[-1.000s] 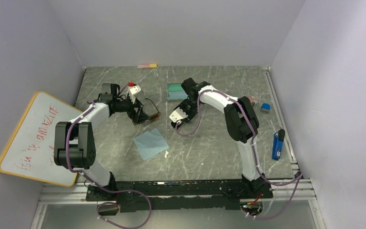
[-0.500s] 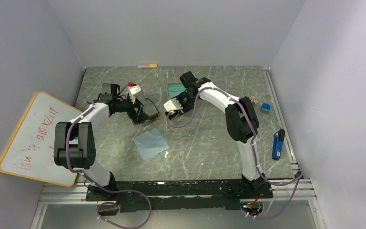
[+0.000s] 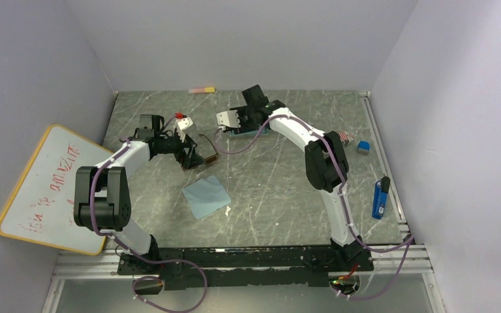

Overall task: Organize the sunglasses
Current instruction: Pick up the sunglasses from the center of the board, then place the sunglasses in the sunglasses case.

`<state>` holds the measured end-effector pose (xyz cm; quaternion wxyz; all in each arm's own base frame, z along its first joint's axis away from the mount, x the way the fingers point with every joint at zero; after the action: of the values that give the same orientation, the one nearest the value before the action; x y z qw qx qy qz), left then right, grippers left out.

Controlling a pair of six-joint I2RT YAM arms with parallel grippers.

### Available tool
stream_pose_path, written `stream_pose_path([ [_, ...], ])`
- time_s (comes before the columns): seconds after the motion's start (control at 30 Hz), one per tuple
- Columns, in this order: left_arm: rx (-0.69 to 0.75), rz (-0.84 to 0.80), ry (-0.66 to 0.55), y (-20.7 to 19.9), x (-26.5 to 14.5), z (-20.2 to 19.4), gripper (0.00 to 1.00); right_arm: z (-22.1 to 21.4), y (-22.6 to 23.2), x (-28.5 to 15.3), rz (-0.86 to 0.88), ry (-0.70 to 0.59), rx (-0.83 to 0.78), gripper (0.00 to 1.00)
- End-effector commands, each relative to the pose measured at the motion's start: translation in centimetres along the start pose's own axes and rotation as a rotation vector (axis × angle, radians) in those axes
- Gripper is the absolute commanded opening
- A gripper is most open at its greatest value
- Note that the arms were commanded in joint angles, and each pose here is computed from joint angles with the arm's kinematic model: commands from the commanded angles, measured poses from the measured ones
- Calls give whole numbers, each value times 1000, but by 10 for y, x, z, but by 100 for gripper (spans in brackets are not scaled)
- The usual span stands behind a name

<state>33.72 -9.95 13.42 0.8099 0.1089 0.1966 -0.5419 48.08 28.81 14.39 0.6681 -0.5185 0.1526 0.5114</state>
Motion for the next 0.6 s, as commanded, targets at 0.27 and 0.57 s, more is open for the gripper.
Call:
stream_pose_path([
  [0.27,10,-34,-23,-3,2,-2,96,-18,-14,15,-67,65,116,35],
  [0.57,3,-40,-21,-3,4,-3,96,-39,-13,12,-77,100,158,35],
])
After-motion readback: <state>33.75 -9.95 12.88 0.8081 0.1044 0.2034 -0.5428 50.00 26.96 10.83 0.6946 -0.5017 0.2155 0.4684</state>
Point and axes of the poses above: each gripper's point midway between its finger pads, its own x axis out along the fingers, its own y axis along the line the jaws close on, z = x × y, the point moved 5 cm from there along -x, back along the fingers, and after that the axes turned 9 degrees about x, right-handed, at the moved point
